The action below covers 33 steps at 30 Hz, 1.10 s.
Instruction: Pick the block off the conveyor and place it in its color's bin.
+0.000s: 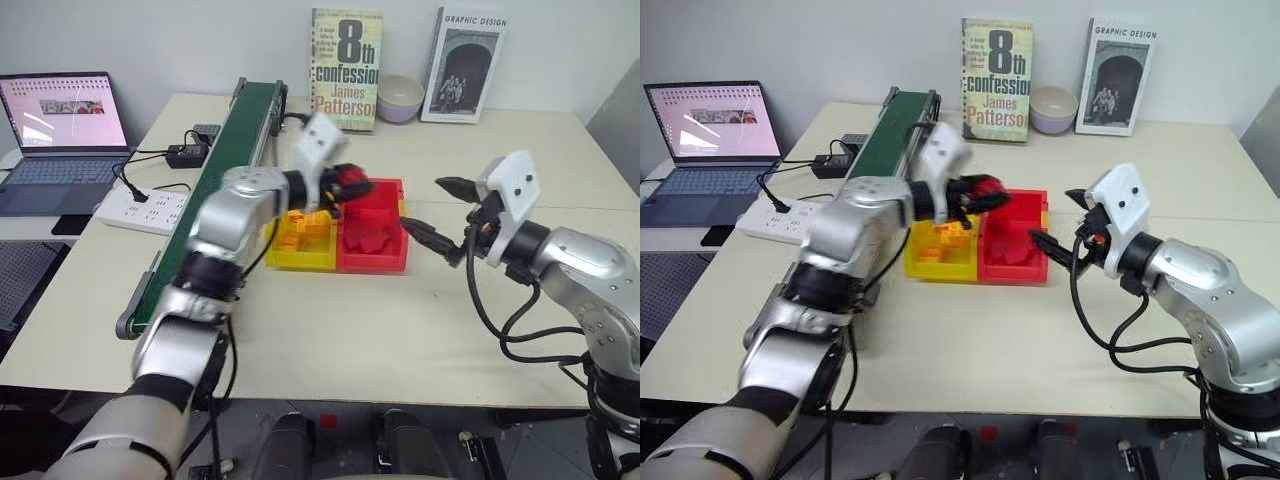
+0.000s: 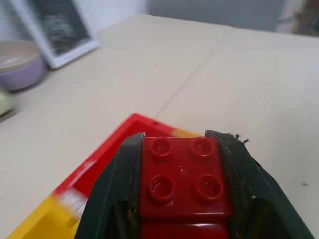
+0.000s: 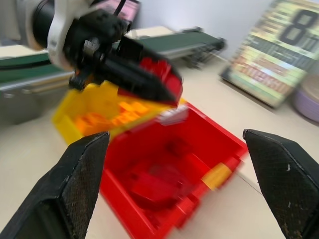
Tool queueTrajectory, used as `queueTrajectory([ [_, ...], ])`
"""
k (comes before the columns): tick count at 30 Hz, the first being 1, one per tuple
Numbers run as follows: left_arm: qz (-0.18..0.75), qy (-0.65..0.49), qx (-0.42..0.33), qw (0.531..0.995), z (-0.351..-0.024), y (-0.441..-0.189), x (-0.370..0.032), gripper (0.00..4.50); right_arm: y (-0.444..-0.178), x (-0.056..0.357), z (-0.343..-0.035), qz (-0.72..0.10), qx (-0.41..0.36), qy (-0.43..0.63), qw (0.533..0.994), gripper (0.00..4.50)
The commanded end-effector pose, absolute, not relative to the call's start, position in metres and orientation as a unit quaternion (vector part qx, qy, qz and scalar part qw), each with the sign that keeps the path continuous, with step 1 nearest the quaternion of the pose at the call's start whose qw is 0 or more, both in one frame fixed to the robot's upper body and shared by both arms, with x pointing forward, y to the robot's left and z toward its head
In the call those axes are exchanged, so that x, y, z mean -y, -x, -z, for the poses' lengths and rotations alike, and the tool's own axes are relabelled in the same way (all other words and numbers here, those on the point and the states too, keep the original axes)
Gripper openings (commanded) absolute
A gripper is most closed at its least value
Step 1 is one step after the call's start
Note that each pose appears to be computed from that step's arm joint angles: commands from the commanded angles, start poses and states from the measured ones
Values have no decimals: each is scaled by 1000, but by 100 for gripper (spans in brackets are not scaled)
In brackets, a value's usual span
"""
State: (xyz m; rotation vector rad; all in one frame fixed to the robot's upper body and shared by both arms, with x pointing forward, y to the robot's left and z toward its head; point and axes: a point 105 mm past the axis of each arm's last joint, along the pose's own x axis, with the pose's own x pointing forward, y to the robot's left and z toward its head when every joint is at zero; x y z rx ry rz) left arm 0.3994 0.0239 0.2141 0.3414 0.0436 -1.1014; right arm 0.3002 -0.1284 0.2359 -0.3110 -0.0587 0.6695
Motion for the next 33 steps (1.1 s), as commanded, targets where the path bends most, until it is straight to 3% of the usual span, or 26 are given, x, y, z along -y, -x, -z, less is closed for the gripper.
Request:
queueTrajectory([
  [1, 541, -204, 6, 816, -219, -411, -6, 154, -287, 134, -250, -294, 55, 161, 940, 450],
  [3, 542, -213, 9, 813, -217, -415, -3, 224, -282, 138, -251, -283, 53, 164, 943, 450],
  [15, 532, -221, 13, 818, -226, -421, -31, 441, -281, 136, -252, -298, 41, 162, 940, 450],
  [21, 472, -242, -10, 848, -235, -408, -114, 449, -287, 126, -253, -368, 33, 172, 913, 450],
  [24, 455, -243, -30, 856, -236, -386, -147, 449, -288, 122, -251, -408, 29, 177, 895, 450],
  [27, 410, -223, -53, 883, -247, -345, -196, 449, -299, 119, -247, -450, 20, 185, 873, 450],
  [33, 375, -214, -82, 898, -244, -314, -211, 449, -312, 116, -243, -479, 18, 187, 858, 450],
])
